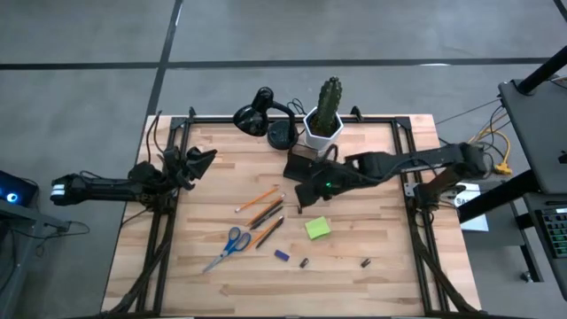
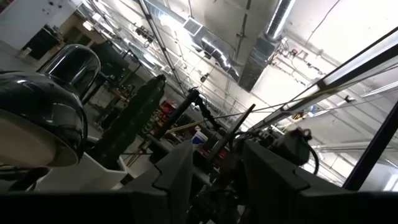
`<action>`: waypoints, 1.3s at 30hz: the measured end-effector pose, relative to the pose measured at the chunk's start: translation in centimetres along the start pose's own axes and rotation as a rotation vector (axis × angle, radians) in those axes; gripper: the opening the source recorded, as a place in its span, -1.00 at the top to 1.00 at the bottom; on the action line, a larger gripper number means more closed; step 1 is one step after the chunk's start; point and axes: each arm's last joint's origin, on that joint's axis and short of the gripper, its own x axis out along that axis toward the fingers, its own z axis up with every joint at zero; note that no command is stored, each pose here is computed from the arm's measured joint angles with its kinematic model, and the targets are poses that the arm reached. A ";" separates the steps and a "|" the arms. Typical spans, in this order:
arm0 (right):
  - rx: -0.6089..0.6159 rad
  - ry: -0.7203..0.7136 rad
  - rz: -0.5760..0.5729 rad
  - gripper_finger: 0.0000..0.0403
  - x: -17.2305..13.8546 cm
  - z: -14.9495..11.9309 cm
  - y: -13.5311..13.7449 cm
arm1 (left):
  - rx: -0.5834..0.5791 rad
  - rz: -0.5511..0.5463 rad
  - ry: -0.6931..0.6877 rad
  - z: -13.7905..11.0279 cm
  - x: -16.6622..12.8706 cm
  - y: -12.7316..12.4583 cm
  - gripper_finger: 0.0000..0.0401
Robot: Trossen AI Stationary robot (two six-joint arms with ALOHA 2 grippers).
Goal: Pick and place office supplies into organizer
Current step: Put the top black binder clip into the black desk organizer
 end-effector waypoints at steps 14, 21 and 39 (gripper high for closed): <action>0.091 0.039 -0.183 0.07 7.5 -0.7 0.0 | 0.007 0.000 0.025 -0.4 -0.2 0.3 0.36; 0.107 0.029 -0.244 0.07 9.4 -1.0 -0.4 | 0.007 -0.006 0.029 -0.5 -0.2 0.3 0.36; 0.095 -0.013 -0.365 0.07 13.3 -2.0 -1.6 | 0.018 -0.002 0.035 -0.6 -0.1 0.4 0.36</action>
